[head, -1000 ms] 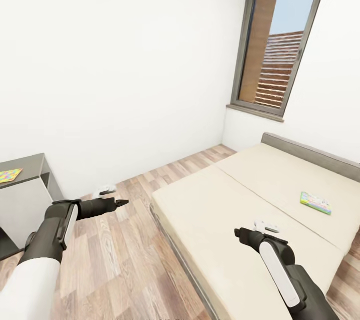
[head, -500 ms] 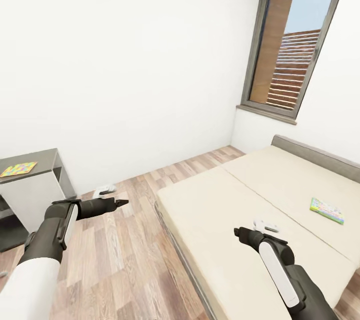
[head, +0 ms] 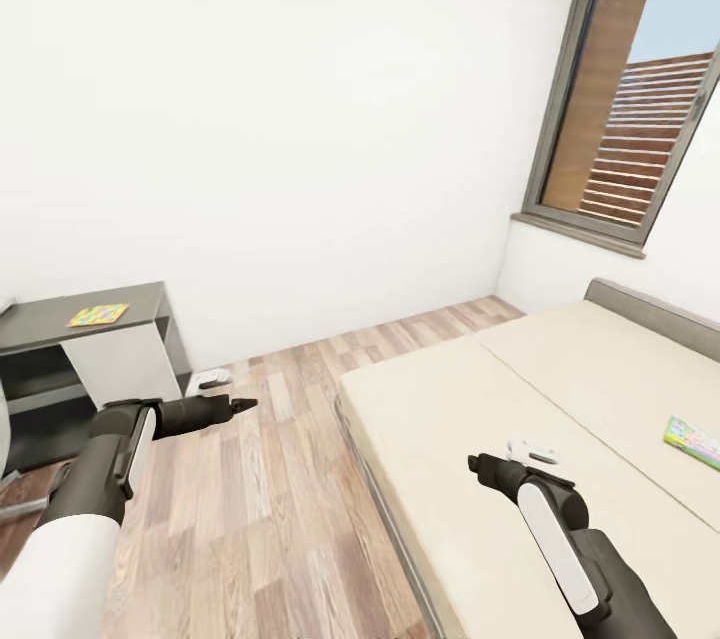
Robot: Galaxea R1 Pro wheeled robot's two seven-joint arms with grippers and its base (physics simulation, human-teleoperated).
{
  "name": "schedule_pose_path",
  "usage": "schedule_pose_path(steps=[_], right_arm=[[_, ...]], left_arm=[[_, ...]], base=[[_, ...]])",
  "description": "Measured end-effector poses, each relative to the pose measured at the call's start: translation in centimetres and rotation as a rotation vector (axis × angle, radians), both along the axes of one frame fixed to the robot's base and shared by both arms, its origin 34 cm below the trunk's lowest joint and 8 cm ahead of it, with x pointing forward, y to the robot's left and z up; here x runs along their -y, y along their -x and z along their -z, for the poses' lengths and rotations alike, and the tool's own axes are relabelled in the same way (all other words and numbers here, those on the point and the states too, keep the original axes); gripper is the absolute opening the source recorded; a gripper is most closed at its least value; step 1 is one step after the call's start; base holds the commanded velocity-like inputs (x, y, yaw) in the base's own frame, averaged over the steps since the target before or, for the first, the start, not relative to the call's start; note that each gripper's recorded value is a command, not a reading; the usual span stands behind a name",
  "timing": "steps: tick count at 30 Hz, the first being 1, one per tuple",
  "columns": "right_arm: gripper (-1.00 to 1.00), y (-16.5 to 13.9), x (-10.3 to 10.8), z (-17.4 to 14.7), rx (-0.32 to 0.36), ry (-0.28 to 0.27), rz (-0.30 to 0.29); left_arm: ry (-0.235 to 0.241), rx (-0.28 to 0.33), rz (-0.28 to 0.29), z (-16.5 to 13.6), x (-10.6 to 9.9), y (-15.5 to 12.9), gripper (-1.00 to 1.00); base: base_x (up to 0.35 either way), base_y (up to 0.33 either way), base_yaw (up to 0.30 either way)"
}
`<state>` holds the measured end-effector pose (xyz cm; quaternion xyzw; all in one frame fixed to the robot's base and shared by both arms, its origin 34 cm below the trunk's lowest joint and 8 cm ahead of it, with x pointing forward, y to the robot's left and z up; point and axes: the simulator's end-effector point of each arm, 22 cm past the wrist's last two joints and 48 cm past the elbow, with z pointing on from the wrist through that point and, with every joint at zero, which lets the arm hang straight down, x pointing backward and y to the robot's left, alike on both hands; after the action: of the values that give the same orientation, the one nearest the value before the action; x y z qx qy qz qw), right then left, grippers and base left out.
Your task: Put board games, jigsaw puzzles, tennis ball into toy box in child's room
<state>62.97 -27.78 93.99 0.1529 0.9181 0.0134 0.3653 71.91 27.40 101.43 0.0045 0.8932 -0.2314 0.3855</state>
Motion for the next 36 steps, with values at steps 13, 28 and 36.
schedule_pose_path(steps=[13,28,36], right_arm=[[1.0,0.0,-0.2,0.0,0.001,-0.005,-0.002],[1.0,-0.1,-1.9,0.1,0.001,-0.034,-0.009],[1.0,0.0,-1.9,0.1,0.0,-0.033,-0.009]], left_arm=[[0.0,0.0,0.0,0.0,0.0,0.0,1.0],[0.004,0.001,0.003,0.0,0.2,0.0,1.0],[0.004,0.003,0.002,-0.1,0.1,0.0,1.0]], base=[[-0.117,-0.011,0.009],[-0.101,-0.043,0.191],[-0.043,-0.019,0.291]])
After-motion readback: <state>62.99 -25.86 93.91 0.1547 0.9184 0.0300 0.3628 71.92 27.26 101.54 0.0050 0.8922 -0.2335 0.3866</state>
